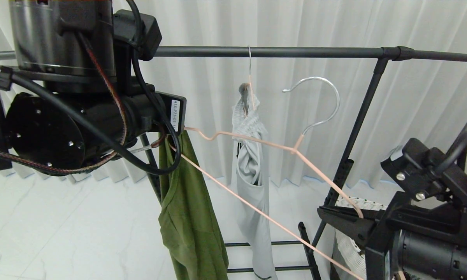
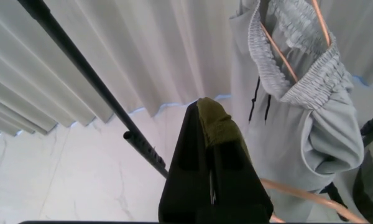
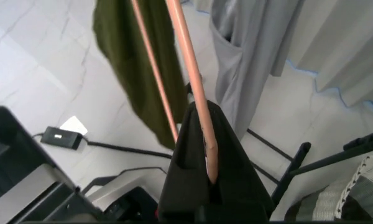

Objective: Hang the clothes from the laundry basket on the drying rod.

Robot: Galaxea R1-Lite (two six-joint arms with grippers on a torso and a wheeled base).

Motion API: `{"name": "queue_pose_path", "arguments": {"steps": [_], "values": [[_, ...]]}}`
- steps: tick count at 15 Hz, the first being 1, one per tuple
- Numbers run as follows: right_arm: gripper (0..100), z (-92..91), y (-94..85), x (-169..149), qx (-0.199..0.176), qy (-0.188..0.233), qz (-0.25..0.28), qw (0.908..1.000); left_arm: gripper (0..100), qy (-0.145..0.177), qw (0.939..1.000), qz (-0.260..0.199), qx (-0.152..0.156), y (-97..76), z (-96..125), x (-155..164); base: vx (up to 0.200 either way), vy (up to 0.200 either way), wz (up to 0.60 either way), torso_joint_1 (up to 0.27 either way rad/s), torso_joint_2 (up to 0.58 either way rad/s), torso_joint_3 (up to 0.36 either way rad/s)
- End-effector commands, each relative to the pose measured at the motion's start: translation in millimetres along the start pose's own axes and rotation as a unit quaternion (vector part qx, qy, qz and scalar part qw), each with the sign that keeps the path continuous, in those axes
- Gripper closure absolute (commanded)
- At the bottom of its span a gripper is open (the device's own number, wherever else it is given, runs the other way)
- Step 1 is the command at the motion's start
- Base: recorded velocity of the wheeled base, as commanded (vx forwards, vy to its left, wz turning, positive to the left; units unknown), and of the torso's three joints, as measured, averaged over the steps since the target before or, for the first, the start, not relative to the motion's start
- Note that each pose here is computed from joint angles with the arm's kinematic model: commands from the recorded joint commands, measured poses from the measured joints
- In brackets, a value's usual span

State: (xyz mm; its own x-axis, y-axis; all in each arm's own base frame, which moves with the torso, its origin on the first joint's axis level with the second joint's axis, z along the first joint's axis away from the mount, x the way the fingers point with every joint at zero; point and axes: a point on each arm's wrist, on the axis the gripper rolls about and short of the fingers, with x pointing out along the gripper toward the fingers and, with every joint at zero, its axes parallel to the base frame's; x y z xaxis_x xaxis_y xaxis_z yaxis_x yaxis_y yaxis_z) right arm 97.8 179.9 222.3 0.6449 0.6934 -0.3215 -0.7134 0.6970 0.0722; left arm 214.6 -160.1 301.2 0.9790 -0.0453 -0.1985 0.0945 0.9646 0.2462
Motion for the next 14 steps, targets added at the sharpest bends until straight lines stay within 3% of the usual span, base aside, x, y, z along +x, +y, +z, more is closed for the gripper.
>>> {"name": "queue_pose_path", "arguments": {"steps": [1,9,14], "values": [[100,4.0,-4.2,7.7,0.006,0.000,-0.018,0.9998,100,0.001,1.0000,0.000,0.001,0.2,-1.0,-0.4,0.000,0.000,0.00,0.000,0.00,0.000],[100,9.6,-12.4,12.6,0.051,-0.011,-0.072,0.9960,100,0.006,0.9992,0.040,0.003,4.0,-3.2,-3.6,0.000,0.000,0.00,0.000,0.00,0.000],[100,16.2,-19.2,20.2,0.059,-0.020,-0.100,0.9930,100,0.009,0.9997,0.009,0.019,-10.3,-9.2,-12.6,0.000,0.000,0.00,0.000,0.00,0.000]]}}
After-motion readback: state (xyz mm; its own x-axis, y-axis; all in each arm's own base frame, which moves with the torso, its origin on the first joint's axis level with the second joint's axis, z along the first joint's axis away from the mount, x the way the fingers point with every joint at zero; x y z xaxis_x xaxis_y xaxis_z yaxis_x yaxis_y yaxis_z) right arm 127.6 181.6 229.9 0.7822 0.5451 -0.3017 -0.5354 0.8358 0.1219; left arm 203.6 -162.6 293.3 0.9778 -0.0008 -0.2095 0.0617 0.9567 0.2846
